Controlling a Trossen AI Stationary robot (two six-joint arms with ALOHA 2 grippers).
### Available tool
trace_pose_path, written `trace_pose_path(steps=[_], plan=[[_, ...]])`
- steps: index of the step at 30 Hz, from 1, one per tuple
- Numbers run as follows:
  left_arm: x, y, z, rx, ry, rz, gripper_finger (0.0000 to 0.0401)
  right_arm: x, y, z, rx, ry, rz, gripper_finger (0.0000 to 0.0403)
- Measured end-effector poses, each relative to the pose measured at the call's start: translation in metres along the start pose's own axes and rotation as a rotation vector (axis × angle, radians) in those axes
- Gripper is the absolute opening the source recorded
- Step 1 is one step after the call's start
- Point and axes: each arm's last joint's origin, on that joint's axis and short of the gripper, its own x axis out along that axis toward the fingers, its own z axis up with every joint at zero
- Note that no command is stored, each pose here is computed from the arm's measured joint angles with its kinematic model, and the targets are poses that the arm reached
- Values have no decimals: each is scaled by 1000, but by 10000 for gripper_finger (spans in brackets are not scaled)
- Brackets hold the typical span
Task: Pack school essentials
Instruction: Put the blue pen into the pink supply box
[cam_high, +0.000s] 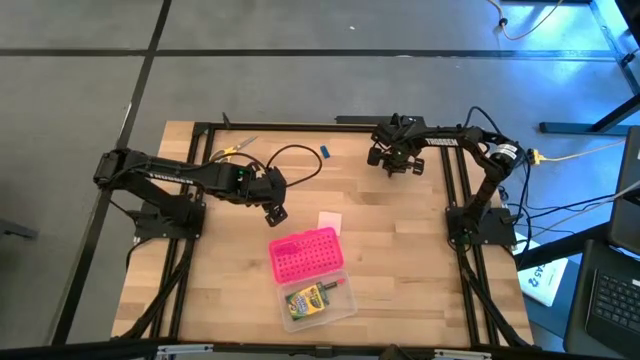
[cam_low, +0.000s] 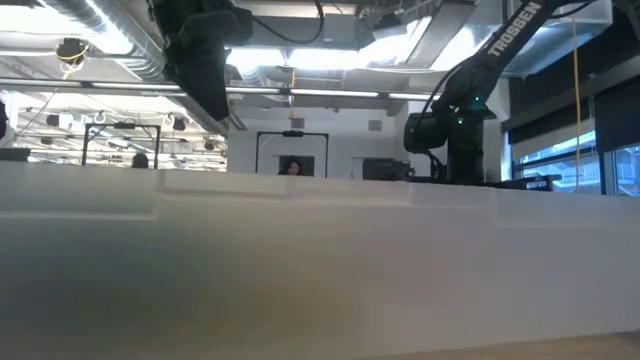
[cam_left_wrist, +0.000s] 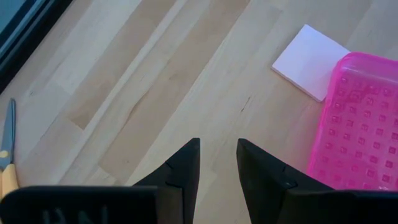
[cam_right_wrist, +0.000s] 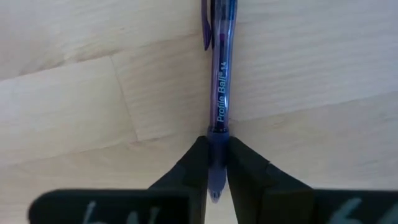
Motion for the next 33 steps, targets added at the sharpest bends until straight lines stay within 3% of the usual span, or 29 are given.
trace_pose_path(steps=[13,24,33], plan=[[0,0,0,-7,0,0,98,-4,2,-7,-109,22,22,43],[0,0,0,-43,0,0,98,-6,13,-33,-300,23,30,47],[0,0,0,-98,0,0,98,-28,37,-56,-560,17,89,48]])
